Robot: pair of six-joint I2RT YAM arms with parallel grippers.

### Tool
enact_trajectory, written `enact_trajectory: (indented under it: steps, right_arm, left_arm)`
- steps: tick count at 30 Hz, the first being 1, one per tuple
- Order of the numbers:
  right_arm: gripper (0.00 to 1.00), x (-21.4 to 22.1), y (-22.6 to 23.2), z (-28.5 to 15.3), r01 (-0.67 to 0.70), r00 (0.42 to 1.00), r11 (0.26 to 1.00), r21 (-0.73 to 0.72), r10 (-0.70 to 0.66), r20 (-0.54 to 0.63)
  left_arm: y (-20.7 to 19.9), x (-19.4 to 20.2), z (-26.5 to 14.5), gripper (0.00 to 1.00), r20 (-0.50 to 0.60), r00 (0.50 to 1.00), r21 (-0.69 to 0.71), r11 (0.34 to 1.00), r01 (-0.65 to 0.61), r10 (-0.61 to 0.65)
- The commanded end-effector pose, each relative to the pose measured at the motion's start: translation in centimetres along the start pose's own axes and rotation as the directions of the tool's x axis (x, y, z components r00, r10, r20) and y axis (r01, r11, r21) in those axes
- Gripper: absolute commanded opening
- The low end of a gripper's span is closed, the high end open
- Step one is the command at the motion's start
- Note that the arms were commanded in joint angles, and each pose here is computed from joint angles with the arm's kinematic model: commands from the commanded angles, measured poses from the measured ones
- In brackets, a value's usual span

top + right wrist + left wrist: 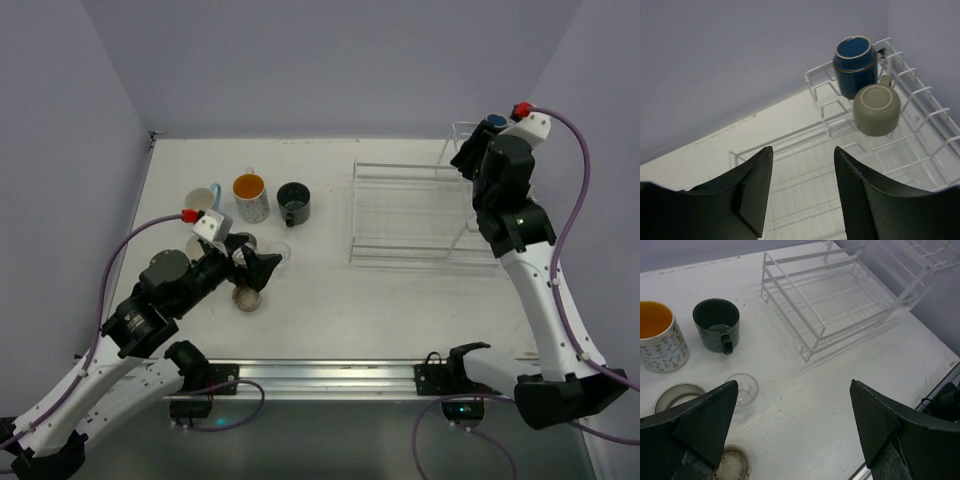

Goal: Unload the cups from the dish rack

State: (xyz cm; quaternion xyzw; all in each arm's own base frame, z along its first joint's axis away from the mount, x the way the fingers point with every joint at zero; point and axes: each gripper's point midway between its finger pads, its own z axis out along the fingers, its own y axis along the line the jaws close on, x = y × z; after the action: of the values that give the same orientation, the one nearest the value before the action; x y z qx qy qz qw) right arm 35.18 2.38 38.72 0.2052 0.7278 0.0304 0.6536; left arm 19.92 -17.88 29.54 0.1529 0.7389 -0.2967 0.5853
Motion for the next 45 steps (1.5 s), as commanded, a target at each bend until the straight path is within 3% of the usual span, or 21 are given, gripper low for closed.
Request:
enact_trajectory:
  steps: [1,8,18,28,35,45]
  right_arm:
    - [0.56,-1.1,-3.4,2.0,0.076,0.997,0.986,0.147,-0.077,-0.002]
    - [0.78,-1.3,-6.4,6.7,0.114,0.993,0.95,0.291,-0.109,-0.034]
    - [0.84,0.4,-9.5,10.7,0.167,0.985,0.902,0.398,-0.139,-0.099]
    - [0.87,3.7,-9.9,12.9,0.189,0.976,0.902,0.389,-0.127,-0.179]
    - [0.83,5.0,-11.4,13.8,0.167,0.976,0.894,0.417,-0.089,-0.201]
    - [0.5,4.2,-11.2,13.2,0.132,0.985,0.904,0.408,-0.073,-0.158]
  left_arm:
    - [-0.3,-0.2,-0.2,0.98,0.069,0.996,0.043,0.997,-0.063,0.06]
    - [-1.1,0.4,-0.8,0.99,0.069,0.994,0.107,0.99,-0.092,0.085]
    - [-1.6,1.0,-1.1,0.99,0.051,0.995,0.144,0.985,-0.093,0.087]
    - [-1.7,1.1,-1.2,1.0,0.049,0.995,0.148,0.984,-0.095,0.088]
    - [-1.5,1.3,-1.0,1.0,0.038,0.995,0.14,0.986,-0.093,0.089]
    - [-1.3,1.5,-0.6,1.0,0.026,0.996,0.127,0.988,-0.092,0.089]
